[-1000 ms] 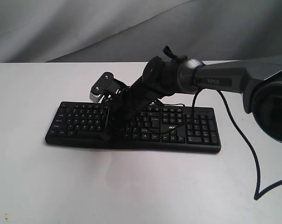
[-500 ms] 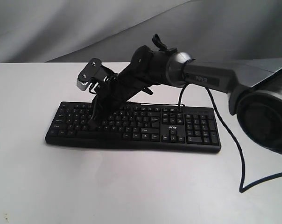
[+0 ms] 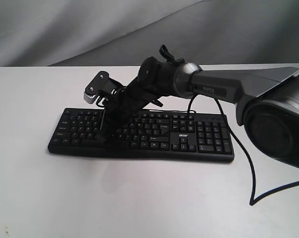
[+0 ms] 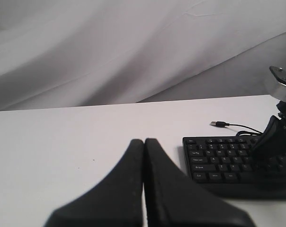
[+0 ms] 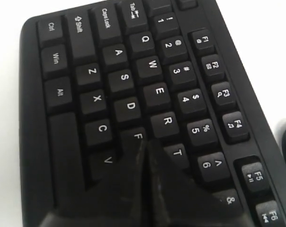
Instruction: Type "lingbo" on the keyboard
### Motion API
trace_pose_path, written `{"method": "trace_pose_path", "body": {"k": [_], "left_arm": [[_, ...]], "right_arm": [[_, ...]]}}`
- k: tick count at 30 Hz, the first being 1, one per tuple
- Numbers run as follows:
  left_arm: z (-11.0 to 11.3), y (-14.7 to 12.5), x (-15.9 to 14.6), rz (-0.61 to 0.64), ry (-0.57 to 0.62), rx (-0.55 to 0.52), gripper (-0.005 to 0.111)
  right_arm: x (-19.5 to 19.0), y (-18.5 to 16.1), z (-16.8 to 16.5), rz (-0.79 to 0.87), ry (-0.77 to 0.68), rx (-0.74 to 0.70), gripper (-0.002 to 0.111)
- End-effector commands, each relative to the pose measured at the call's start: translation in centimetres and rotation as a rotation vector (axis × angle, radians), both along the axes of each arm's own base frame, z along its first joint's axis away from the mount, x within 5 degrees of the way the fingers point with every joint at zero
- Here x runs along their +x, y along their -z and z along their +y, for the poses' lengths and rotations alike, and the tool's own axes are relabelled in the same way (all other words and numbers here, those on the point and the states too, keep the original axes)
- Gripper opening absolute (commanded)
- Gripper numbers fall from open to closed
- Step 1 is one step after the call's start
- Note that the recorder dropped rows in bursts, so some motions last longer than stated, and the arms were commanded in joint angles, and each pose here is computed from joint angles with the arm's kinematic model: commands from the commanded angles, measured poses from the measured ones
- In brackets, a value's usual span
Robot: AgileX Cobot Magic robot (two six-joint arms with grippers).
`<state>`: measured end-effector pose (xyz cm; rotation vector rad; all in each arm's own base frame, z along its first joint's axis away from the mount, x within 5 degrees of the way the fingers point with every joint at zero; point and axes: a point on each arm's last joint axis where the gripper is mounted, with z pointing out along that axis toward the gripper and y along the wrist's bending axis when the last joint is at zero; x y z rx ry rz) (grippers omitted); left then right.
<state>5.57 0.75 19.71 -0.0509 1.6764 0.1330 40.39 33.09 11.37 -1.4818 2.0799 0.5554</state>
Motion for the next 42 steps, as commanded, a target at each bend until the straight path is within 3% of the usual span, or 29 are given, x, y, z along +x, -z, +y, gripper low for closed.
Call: {"method": "trace_pose_path", "body": {"k": [1, 4, 11, 42], "left_arm": [[0.0, 0.1, 0.0, -0.009, 0.006, -0.001, 0.001], [0.0, 0.1, 0.0, -0.009, 0.006, -0.001, 0.001], [0.0, 0.1, 0.0, -0.009, 0.006, -0.001, 0.001], [0.0, 0.1, 0.0, -0.009, 0.006, -0.001, 0.001]], "right_arm": [[0.0, 0.0, 0.1, 0.004, -0.005, -0.001, 0.000], [0.1, 1.1, 0.0, 0.030, 0.009, -0.010, 0.000], [-0.5, -1.8, -0.2, 0.037, -0.023, -0.010, 0.000], [-0.7, -0.2, -0.7, 0.095, -0.022, -0.047, 0.000]]}}
